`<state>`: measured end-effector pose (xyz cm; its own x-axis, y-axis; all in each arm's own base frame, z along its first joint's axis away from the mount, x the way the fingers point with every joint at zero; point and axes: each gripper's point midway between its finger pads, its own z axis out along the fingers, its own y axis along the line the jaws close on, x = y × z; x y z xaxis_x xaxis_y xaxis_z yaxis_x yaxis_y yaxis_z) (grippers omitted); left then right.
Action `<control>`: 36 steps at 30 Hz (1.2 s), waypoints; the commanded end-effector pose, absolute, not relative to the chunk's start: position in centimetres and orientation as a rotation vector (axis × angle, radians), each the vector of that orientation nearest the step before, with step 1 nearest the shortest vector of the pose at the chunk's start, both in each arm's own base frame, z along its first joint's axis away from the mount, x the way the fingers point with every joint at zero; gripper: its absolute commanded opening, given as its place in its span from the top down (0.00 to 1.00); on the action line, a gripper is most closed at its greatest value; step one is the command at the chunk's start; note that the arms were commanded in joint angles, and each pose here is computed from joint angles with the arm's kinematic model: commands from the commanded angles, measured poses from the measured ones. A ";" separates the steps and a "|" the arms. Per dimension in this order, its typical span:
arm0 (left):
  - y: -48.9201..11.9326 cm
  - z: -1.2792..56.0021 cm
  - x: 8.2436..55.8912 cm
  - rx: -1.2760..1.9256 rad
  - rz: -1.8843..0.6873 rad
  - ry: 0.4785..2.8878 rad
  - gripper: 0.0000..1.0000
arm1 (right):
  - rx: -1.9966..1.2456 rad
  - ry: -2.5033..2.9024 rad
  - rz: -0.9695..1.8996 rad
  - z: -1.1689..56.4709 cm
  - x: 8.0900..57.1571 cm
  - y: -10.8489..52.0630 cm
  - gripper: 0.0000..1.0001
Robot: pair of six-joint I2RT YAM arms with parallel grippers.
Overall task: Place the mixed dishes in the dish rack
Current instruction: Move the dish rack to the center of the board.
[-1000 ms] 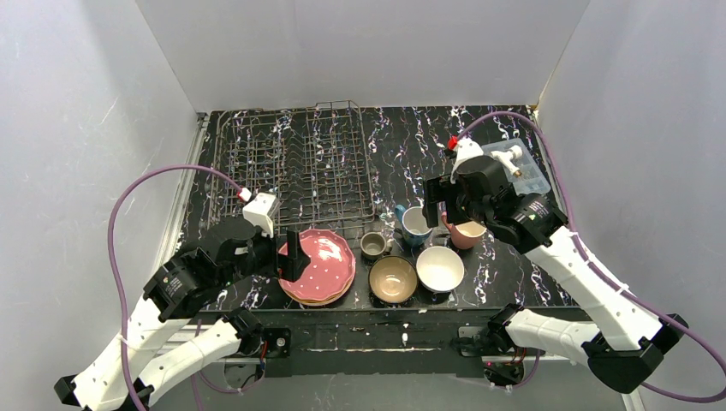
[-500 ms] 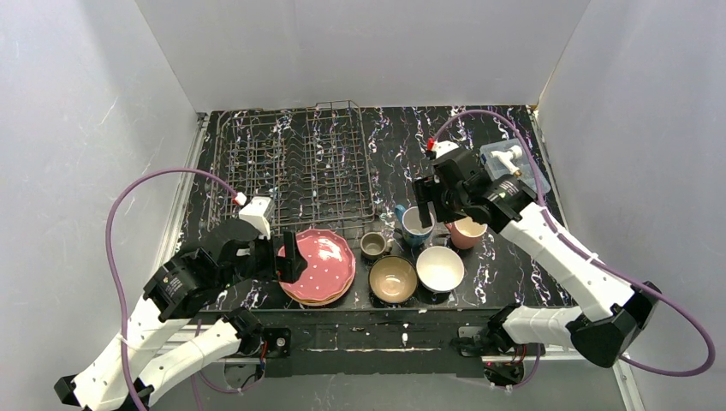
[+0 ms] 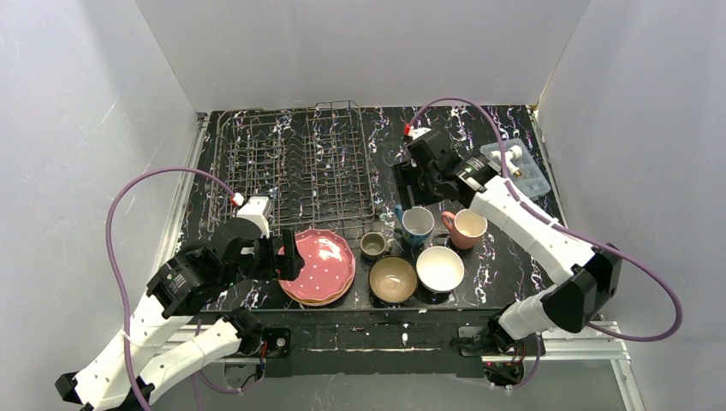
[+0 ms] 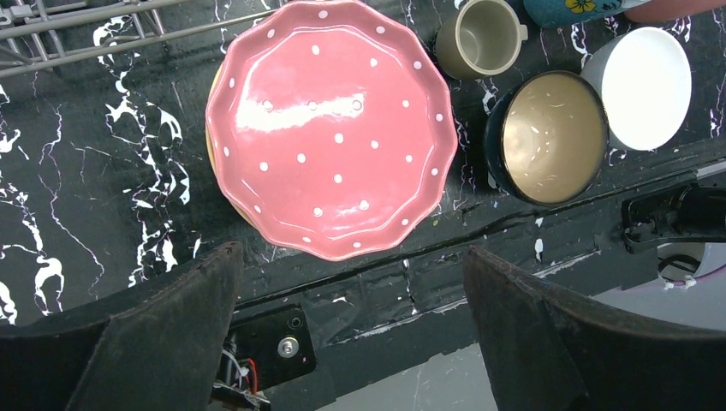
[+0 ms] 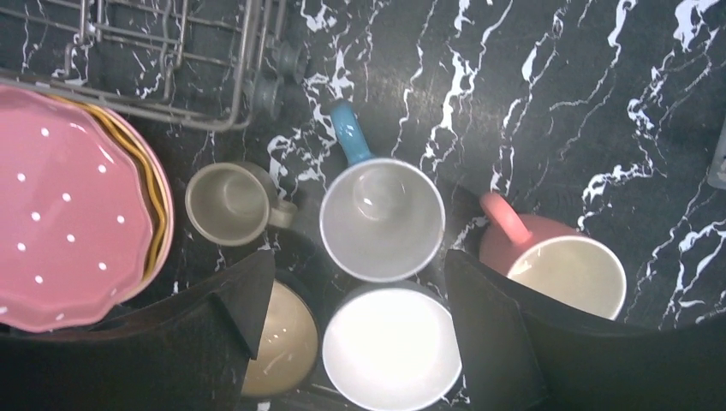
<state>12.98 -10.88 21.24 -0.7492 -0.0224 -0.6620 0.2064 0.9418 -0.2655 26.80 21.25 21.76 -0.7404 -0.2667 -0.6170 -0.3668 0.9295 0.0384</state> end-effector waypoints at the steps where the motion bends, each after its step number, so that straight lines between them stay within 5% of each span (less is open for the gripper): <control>1: -10.2 21.1 12.8 0.128 -0.390 2.389 0.01 | -0.405 2.370 0.285 23.8 29.1 24.1 0.20; 36: -13.6 21.8 11.9 0.419 -0.660 2.171 0.01 | -0.278 2.438 0.230 14.6 37.6 34.5 0.46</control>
